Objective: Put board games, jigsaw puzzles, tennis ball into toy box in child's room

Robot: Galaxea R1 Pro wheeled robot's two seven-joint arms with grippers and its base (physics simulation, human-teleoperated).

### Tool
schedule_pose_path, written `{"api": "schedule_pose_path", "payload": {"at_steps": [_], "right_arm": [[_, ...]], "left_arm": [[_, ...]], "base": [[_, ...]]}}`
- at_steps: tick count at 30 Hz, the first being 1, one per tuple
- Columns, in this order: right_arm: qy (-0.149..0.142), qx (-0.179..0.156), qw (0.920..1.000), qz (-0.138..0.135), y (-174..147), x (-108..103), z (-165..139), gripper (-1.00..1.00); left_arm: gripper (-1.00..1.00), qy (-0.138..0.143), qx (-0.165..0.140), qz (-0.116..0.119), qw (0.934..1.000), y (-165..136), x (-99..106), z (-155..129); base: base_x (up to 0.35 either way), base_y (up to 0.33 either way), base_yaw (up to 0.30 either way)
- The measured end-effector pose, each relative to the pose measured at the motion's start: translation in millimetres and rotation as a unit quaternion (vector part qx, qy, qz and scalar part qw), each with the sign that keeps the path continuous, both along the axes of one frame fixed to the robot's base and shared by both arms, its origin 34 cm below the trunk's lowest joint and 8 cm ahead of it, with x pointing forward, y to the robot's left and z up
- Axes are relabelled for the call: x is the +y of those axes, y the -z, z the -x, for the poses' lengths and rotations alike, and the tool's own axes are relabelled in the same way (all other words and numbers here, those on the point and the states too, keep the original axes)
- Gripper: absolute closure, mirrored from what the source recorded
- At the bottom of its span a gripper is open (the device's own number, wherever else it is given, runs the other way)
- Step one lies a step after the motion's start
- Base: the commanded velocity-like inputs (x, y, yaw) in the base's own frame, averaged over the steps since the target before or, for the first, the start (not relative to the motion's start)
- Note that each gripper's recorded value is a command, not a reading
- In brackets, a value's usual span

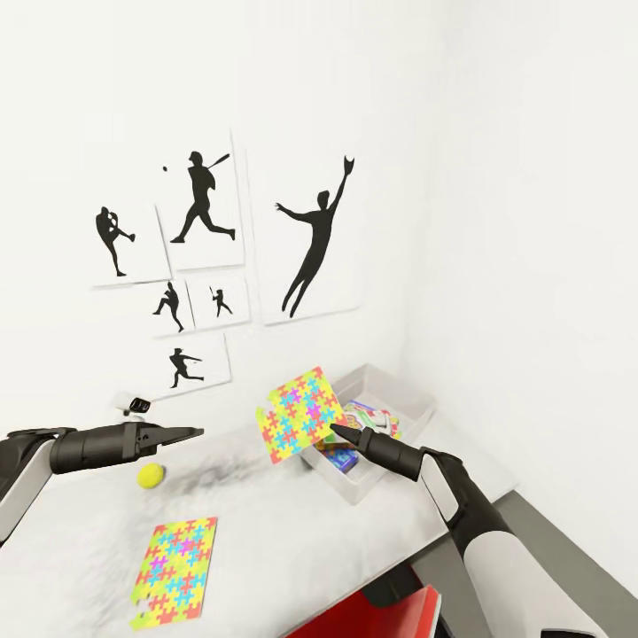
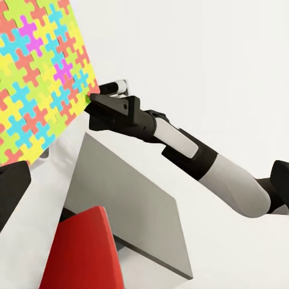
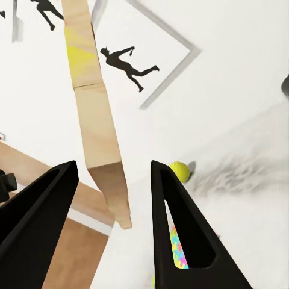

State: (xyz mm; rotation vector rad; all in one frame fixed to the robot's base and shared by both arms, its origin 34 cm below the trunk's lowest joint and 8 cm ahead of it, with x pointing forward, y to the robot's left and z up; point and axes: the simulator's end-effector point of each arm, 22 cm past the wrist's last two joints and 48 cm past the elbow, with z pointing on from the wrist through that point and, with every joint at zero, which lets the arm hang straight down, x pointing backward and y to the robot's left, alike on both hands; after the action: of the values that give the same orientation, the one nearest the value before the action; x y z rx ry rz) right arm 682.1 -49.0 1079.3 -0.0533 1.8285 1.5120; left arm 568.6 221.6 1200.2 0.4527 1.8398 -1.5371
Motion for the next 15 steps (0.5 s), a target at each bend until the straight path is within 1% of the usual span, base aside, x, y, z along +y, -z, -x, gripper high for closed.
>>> {"api": "schedule_pose_path", "payload": {"at_steps": [15], "right_arm": [[0.002, 0.000, 1.0000, 0.000, -0.3, -1.5, -0.7, 1.00]], "left_arm": [[-1.00, 0.000, 0.001, 0.000, 1.0000, 0.0, -0.1, 0.2]], "base": [[0.000, 0.000, 0.000]]}}
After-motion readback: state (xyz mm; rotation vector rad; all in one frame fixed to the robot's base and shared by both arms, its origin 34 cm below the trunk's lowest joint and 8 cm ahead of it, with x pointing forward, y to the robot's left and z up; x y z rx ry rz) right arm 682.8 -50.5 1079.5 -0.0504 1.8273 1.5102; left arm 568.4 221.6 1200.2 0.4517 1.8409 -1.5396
